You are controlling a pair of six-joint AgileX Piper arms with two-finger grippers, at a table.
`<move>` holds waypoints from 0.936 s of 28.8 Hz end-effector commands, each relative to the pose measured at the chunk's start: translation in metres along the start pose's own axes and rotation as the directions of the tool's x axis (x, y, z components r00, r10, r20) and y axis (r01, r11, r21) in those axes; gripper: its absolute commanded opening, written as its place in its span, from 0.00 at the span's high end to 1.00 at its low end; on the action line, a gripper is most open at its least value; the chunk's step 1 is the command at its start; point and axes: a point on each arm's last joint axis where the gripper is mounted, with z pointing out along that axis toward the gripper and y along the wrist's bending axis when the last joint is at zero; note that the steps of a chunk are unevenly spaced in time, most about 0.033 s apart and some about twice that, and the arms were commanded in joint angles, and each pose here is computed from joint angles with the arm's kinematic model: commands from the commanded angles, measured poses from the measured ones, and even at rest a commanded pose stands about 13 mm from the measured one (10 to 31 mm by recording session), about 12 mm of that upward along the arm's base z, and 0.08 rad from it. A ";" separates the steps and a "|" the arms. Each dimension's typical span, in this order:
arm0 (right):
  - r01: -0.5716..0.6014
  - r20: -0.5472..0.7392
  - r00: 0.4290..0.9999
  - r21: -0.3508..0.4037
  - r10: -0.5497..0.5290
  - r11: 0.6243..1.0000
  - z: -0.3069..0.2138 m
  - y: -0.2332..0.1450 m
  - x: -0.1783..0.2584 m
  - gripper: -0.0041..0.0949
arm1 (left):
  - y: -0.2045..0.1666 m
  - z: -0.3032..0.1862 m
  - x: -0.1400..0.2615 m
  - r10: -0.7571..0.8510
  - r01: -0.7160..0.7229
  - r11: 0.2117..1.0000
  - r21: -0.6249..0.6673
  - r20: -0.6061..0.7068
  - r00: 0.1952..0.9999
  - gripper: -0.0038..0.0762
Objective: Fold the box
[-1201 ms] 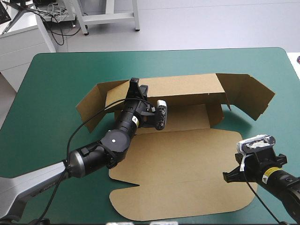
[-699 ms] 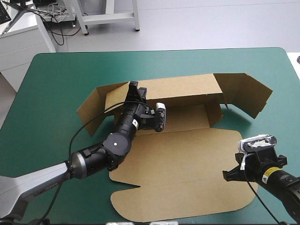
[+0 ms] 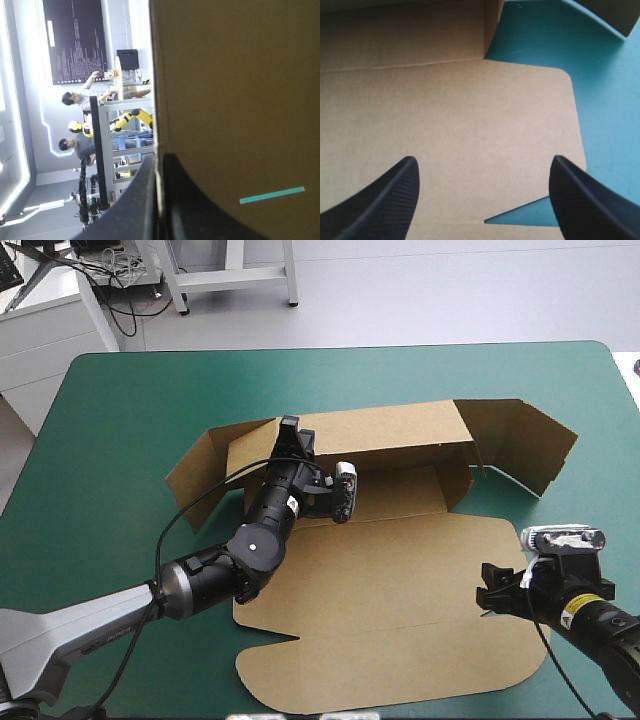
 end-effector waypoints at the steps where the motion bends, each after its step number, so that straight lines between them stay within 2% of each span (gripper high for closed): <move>1: -0.047 0.136 0.990 0.011 0.045 0.999 -0.009 0.003 -0.033 0.27 | 0.023 -0.009 -0.002 0.043 -0.041 0.993 -0.111 0.017 0.999 0.96; 12: 0.014 0.108 0.994 0.121 -0.027 0.993 0.022 0.003 -0.149 0.27 | 0.023 -0.009 -0.002 0.043 -0.041 0.993 -0.111 0.017 0.999 0.96; 15: 0.035 0.066 0.997 0.117 -0.043 0.992 0.035 -0.005 -0.178 0.27 | 0.023 -0.009 -0.002 0.041 -0.039 0.993 -0.110 0.017 0.999 0.96; 22: -0.010 0.023 1.000 0.056 0.009 0.998 0.054 -0.036 -0.241 0.27 | 0.023 -0.009 -0.002 0.041 -0.039 0.993 -0.110 0.017 0.999 0.96; 27: -0.039 -0.099 0.994 0.060 0.045 0.997 0.090 -0.060 -0.267 0.27 | 0.023 -0.009 -0.002 0.041 -0.039 0.993 -0.110 0.017 0.999 0.96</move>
